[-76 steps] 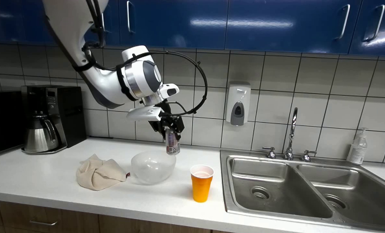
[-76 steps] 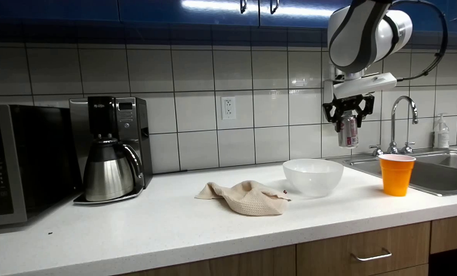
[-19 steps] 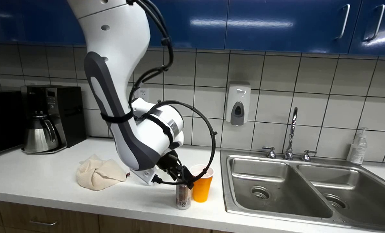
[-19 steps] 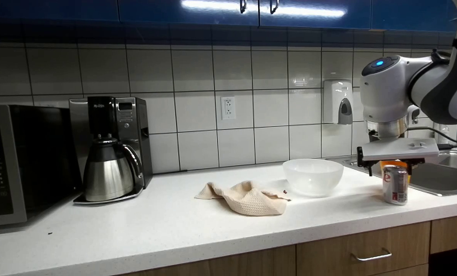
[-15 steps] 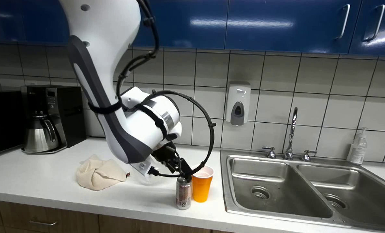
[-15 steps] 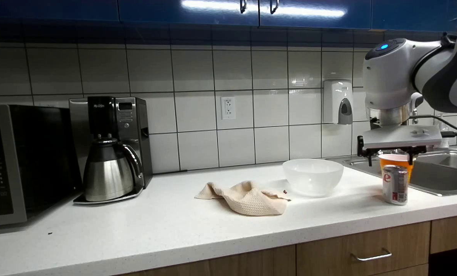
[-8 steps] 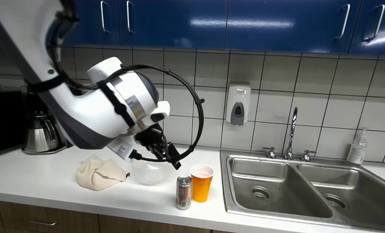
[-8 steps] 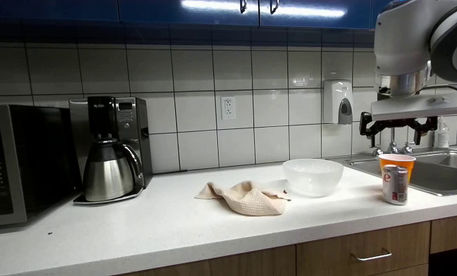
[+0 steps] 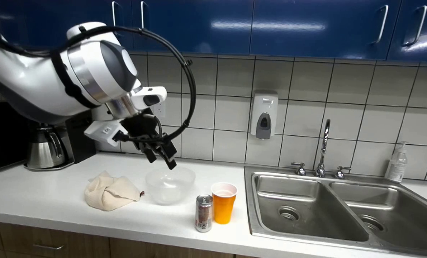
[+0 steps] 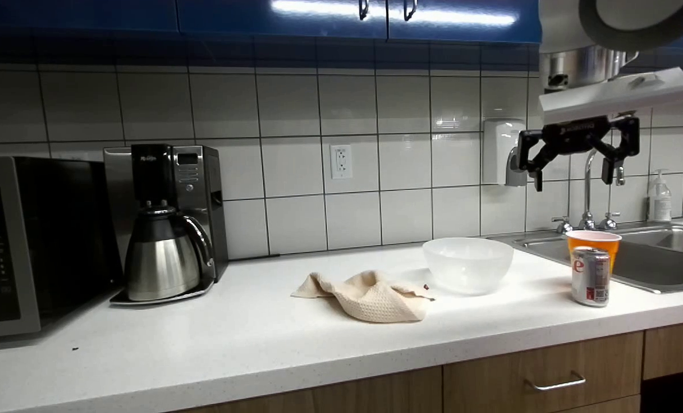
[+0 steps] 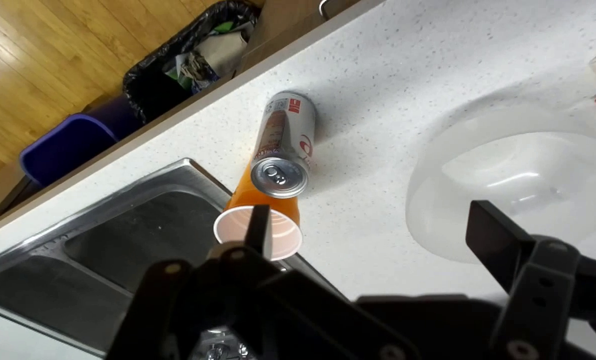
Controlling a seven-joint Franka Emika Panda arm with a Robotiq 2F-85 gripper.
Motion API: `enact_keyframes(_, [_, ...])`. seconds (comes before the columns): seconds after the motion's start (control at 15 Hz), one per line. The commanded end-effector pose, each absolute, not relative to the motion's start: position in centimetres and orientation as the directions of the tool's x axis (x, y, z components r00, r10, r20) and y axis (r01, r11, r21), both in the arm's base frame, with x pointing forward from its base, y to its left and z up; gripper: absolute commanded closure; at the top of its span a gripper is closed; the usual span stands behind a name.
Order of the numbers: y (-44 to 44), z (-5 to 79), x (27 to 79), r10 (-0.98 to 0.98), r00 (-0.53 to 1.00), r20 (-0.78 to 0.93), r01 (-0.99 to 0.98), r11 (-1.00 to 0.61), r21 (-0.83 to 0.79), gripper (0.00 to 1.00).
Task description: Bring the can closer to the cup
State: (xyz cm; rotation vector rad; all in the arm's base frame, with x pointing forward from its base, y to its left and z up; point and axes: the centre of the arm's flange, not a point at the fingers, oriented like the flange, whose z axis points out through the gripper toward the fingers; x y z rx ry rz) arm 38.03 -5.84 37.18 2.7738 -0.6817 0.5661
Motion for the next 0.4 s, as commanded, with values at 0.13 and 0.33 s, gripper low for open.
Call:
enact_keyframes(0.13, [-4.4,39.6,36.1,-0.39,0.845,0.365,-0.472,-0.865,0.168,0.0])
enact_keyframes(0.33, [-3.8,41.4,35.3,-0.387,0.852,0.354,-0.466,-0.868,0.171,0.0])
